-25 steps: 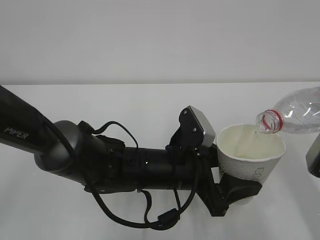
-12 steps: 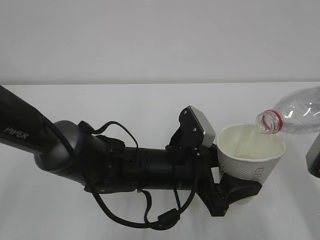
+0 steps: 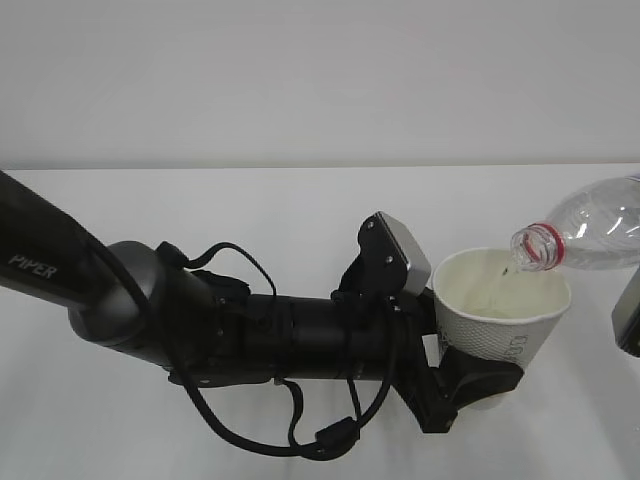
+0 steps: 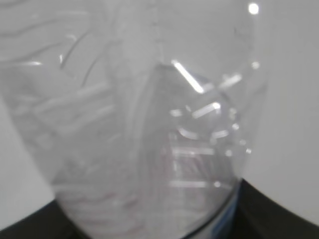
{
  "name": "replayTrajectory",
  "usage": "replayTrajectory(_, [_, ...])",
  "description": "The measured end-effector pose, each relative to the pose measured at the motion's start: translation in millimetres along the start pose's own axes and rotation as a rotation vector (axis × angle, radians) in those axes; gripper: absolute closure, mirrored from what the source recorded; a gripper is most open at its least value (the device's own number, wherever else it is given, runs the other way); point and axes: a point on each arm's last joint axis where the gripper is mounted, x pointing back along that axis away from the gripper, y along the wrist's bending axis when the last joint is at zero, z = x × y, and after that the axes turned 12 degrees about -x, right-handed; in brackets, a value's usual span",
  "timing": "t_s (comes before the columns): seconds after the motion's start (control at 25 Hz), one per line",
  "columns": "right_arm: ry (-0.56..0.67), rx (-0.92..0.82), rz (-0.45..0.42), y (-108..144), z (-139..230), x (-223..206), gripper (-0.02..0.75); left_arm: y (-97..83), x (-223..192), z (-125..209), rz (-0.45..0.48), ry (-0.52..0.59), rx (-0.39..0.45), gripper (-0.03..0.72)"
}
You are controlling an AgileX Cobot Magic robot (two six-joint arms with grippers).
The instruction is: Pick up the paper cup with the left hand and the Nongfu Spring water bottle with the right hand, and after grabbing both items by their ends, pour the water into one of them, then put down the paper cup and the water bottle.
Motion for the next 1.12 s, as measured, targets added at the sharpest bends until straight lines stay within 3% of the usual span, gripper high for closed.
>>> replayTrajectory(1.12, [0.007, 0.014, 0.008, -0.7, 0.6, 0.0, 0.334, 0.3, -0.2, 2.0, -0.004, 0.014, 0.001, 0.16])
